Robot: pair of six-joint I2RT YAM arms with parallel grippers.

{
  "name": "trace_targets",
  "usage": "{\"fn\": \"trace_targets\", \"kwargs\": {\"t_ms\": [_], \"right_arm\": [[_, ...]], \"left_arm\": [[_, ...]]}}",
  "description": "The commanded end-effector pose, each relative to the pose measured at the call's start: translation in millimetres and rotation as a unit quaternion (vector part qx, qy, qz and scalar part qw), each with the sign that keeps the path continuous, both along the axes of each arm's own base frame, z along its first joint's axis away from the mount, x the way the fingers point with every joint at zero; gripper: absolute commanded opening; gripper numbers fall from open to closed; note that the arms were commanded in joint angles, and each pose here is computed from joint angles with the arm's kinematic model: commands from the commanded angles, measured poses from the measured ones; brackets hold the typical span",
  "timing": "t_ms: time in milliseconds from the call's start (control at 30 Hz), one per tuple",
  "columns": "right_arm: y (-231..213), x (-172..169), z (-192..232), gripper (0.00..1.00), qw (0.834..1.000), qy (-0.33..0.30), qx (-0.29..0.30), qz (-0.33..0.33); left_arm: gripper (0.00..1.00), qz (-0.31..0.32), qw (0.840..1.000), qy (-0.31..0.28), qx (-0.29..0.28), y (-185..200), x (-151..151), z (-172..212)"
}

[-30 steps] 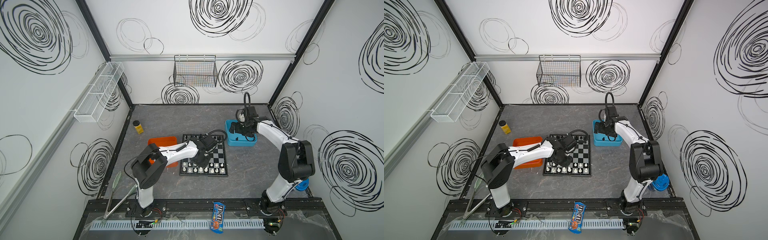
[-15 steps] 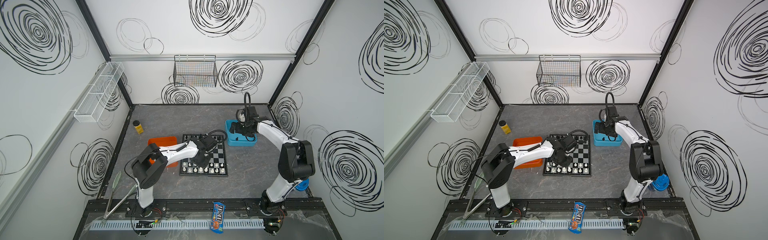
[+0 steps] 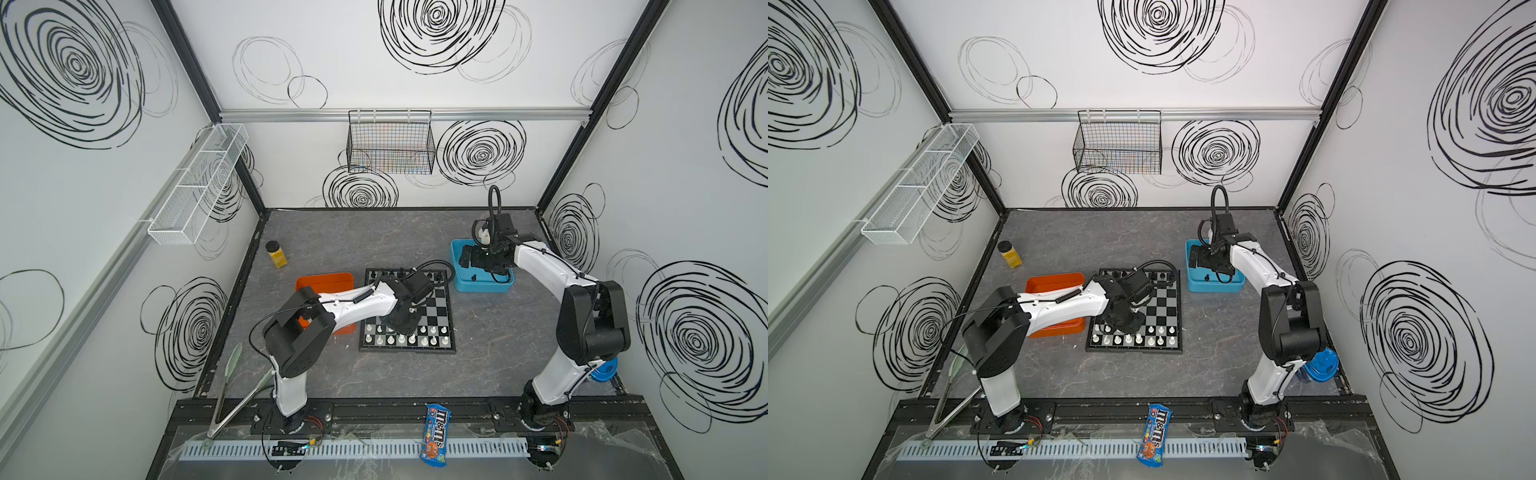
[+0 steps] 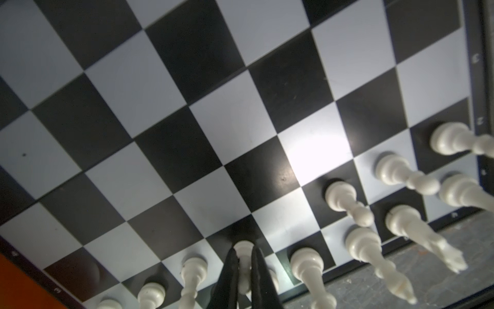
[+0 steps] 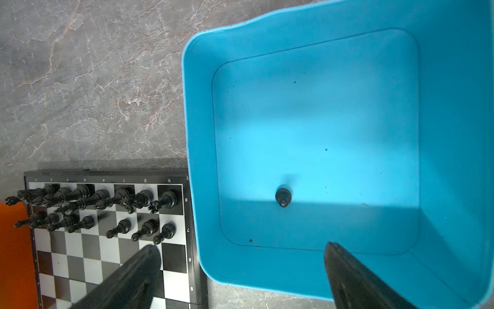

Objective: Set up the chess pieces on the board
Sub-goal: 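Lower the white pawn onto a near-rank square and open the left gripper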

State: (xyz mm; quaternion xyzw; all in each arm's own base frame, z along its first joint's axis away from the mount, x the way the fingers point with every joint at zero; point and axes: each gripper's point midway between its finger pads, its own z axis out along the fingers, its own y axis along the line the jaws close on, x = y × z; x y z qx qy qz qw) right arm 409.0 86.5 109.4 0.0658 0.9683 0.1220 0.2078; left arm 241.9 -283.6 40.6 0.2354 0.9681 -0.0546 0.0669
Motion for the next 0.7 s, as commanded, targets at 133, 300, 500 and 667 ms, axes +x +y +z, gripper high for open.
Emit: {"fn": "trace_targets", "kwargs": {"t_ms": [133, 300, 500, 667], "right_arm": [[-3.7, -0.4, 5.1, 1.00, 1.000, -0.010, -0.001, -0.003], [-3.7, -1.2, 4.7, 1.00, 1.000, -0.009, -0.002, -0.002], [-3.9, -1.3, 4.7, 1.00, 1.000, -0.009, -0.001, -0.002], [-4.0, -0.9, 5.9, 1.00, 1.000, -0.010, -0.001, -0.003]], "left_arm": [[0.13, 0.003, 1.000, -0.013, 0.008, -1.8, 3.6, 6.9], [0.17, 0.001, 1.000, -0.011, 0.007, -3.2, 2.4, 5.1], [0.21, -0.001, 1.000, -0.009, 0.003, -5.5, 2.0, 6.1], [0.26, 0.001, 1.000, -0.011, -0.002, -6.5, 2.3, 9.3]]}}
